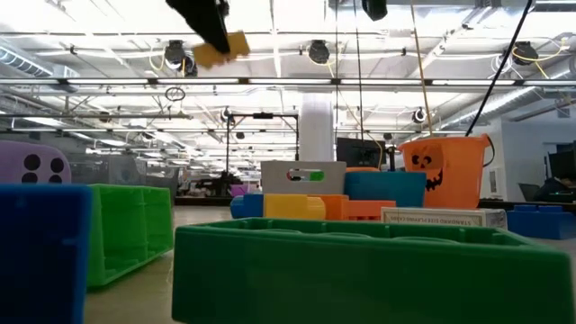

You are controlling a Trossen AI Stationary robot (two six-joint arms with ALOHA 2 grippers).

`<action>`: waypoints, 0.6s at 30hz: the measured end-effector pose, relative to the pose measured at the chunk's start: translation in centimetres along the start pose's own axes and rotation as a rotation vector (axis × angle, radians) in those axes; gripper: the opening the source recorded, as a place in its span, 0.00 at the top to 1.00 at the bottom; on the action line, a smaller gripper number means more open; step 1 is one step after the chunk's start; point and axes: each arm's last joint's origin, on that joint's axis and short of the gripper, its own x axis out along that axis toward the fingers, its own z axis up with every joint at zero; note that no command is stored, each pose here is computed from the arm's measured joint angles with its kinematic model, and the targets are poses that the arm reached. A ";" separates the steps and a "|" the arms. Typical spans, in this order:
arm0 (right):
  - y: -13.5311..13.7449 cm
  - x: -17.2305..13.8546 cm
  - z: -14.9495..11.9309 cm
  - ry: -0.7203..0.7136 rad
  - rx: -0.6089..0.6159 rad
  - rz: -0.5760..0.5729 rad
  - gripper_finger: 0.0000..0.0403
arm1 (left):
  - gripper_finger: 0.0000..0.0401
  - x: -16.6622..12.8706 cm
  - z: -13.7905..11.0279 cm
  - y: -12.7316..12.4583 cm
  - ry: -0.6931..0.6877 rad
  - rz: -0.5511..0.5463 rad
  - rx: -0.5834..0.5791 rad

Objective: Pick & Place Toys
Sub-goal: Put the yellow game piece into the gray bin

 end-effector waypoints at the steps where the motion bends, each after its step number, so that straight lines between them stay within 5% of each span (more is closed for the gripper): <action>1: 0.0 0.0 0.2 -0.014 0.039 0.010 0.54 | 0.62 -0.6 -0.1 0.2 -0.020 0.013 -0.008; 8: -0.7 2.2 0.0 -0.044 0.235 0.028 0.54 | 0.61 -1.8 -0.1 0.8 -0.060 0.092 -0.026; 18: -2.1 5.0 -2.0 -0.015 0.287 -0.028 0.54 | 0.61 -1.6 -0.1 0.7 -0.061 0.093 -0.037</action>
